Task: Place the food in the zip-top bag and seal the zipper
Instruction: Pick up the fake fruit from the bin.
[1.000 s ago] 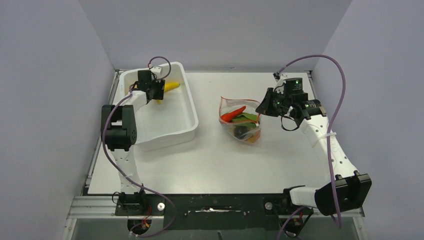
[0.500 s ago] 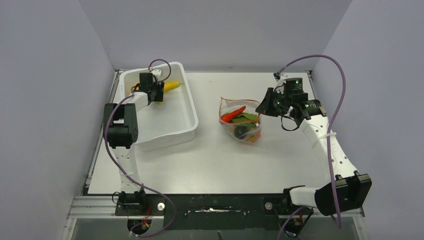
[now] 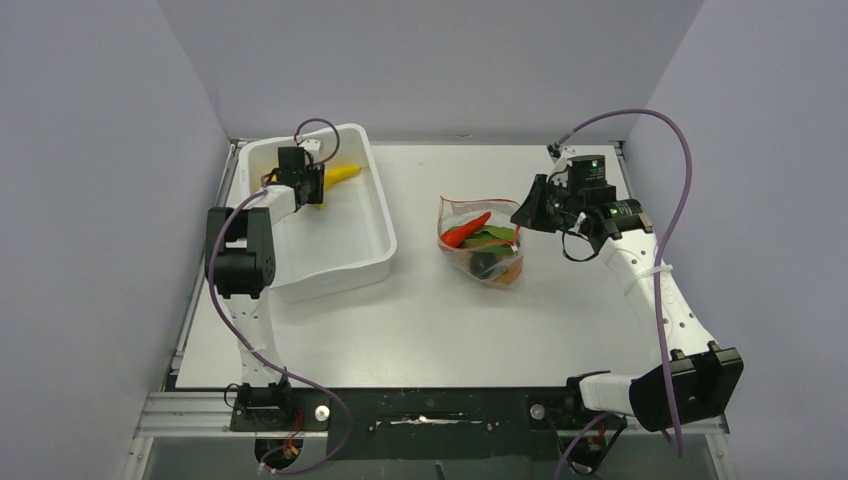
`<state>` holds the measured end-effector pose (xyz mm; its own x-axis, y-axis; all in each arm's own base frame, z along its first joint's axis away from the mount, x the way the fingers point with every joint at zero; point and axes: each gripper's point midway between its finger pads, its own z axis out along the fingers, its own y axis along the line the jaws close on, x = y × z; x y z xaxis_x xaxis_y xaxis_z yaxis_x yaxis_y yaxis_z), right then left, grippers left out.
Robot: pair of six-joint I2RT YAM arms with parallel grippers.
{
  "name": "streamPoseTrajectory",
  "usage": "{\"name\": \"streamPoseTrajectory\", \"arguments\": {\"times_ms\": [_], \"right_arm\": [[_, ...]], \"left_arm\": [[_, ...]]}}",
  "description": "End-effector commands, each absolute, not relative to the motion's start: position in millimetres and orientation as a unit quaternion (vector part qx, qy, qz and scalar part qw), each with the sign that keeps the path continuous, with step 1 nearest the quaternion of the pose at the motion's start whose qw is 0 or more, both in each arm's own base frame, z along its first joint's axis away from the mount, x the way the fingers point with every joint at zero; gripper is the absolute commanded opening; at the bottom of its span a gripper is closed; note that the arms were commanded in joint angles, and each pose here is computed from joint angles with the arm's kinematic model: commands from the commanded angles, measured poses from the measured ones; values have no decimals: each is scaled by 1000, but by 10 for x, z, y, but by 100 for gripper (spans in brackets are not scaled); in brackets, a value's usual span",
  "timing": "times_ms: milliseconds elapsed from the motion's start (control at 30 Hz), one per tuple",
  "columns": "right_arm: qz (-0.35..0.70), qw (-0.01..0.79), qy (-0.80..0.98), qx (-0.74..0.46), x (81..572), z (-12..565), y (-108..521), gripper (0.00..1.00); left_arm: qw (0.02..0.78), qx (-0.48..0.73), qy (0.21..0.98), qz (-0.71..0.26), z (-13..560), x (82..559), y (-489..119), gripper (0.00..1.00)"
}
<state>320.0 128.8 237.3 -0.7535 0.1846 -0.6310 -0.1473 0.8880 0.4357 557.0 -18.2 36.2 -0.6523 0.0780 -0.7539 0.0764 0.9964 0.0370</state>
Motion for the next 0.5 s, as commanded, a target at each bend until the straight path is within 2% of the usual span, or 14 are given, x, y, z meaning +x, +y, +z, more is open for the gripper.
{"name": "streamPoseTrajectory", "arguments": {"times_ms": [0,467], "right_arm": [[252,403,880,-3,3281,2673,1301,0],[258,404,877,-10,3259,2631,1325,0]], "left_arm": [[461,31,887,-15,837,5598,-251,17],[466,13,884,-28,1195,5206,-343,11]]}}
